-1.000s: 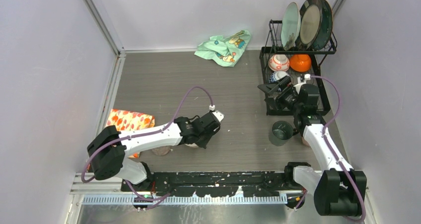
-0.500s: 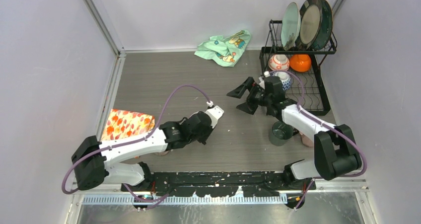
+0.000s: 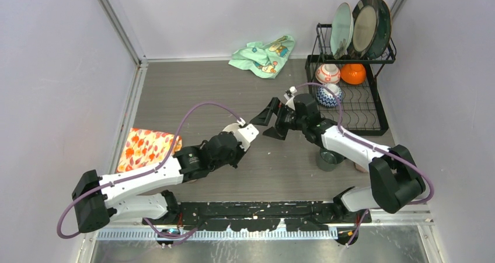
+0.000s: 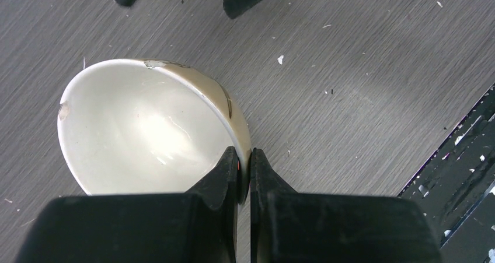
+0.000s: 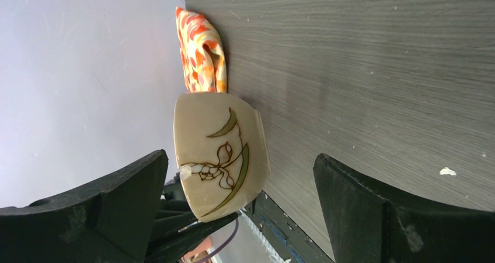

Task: Load the mixed dishes into the dish rack
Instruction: Pick up the bowl from the center of the board.

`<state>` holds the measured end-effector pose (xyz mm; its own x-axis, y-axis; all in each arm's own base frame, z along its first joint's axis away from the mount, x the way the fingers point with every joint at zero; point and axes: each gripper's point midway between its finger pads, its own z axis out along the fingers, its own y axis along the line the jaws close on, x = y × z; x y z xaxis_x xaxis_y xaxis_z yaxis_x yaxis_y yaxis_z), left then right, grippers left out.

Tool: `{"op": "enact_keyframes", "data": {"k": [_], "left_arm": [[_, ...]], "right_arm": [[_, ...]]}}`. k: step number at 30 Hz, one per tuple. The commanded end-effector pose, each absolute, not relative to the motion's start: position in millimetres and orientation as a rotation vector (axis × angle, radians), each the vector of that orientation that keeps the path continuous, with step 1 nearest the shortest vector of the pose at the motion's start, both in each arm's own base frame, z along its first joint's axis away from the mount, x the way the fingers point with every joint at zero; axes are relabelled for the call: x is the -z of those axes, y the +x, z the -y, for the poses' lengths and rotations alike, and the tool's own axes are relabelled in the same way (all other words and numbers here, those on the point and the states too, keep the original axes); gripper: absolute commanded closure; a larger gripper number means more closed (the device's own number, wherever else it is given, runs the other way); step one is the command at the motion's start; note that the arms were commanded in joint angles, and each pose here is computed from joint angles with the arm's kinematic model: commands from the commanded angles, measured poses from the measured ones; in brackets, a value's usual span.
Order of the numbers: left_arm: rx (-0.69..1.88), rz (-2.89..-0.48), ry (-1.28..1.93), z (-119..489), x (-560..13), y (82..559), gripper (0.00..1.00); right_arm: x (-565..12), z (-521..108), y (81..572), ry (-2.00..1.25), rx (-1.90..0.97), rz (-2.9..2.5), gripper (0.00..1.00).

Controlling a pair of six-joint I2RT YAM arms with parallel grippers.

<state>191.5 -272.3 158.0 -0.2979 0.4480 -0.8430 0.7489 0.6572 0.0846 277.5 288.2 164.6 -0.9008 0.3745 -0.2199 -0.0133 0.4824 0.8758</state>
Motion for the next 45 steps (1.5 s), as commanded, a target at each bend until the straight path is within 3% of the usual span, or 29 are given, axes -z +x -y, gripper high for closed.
{"op": "enact_keyframes", "data": {"k": [1, 34, 45], "left_arm": [[0.477, -1.791, 0.881, 287.1, -200.9, 199.7, 1.00], [0.522, -1.773, 0.889, 310.4, -200.1, 205.6, 1.00], [0.497, -1.785, 0.862, 308.1, -194.9, 209.7, 1.00]], "right_arm": [[-191.3, -305.6, 267.1, 0.125, -1.447, -2.291, 0.00], [-160.1, -341.1, 251.0, 0.090, -1.572, -2.387, 0.01], [-158.7, -341.3, 245.8, 0.115, -1.607, -2.398, 0.14]]}}
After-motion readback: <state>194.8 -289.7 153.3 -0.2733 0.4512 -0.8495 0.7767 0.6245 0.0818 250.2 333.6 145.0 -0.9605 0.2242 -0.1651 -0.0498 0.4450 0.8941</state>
